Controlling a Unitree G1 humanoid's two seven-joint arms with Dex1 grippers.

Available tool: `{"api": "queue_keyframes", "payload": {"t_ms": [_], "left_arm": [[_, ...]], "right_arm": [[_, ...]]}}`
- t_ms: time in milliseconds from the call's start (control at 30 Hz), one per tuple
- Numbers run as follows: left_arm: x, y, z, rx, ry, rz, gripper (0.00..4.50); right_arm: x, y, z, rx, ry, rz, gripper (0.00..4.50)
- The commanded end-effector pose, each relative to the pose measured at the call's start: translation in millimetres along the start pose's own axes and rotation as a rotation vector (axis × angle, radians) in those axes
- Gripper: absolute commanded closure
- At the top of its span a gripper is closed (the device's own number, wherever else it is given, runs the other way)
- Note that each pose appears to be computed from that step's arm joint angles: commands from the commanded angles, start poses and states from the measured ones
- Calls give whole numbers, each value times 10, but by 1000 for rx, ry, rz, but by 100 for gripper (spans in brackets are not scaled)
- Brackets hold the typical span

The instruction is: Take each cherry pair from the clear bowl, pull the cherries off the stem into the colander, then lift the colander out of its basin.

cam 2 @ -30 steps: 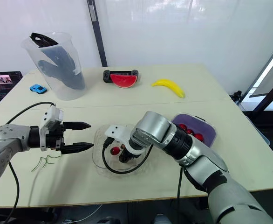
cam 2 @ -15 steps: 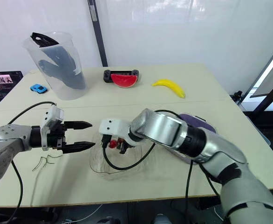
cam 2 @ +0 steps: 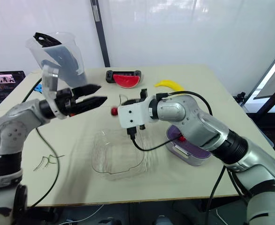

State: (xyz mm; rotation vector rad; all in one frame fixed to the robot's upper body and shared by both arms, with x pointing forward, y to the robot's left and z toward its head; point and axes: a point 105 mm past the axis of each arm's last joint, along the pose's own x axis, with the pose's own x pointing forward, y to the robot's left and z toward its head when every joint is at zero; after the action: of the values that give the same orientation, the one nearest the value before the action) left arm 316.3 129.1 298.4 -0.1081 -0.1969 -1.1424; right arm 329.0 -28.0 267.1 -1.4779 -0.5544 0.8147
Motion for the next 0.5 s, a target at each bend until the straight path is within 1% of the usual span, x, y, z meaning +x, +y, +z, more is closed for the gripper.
{"api": "queue_keyframes", "payload": {"t_ms": [33,100,167,267,367,500], "left_arm": [[31,31,26,-6,-7,14,0],[72,51,18,-16,-9,11,0],[114,66,21,-24,-14,10,0],[147,73,18,-35,-17,10,0],[182,47,-73,-28,16,6,0],[231,-23,-104,-17,7,-15,0]], "right_arm": [[-23,-73,70,-274,-20,-158,342],[-4,-8,56,-353,-11,-163,342],[6,35,77,-377,-18,-167,342],[14,38,114,-380,-25,-180,342],[25,20,162,-382,-30,-187,342],[54,1,256,-309,-37,-186,342]]}}
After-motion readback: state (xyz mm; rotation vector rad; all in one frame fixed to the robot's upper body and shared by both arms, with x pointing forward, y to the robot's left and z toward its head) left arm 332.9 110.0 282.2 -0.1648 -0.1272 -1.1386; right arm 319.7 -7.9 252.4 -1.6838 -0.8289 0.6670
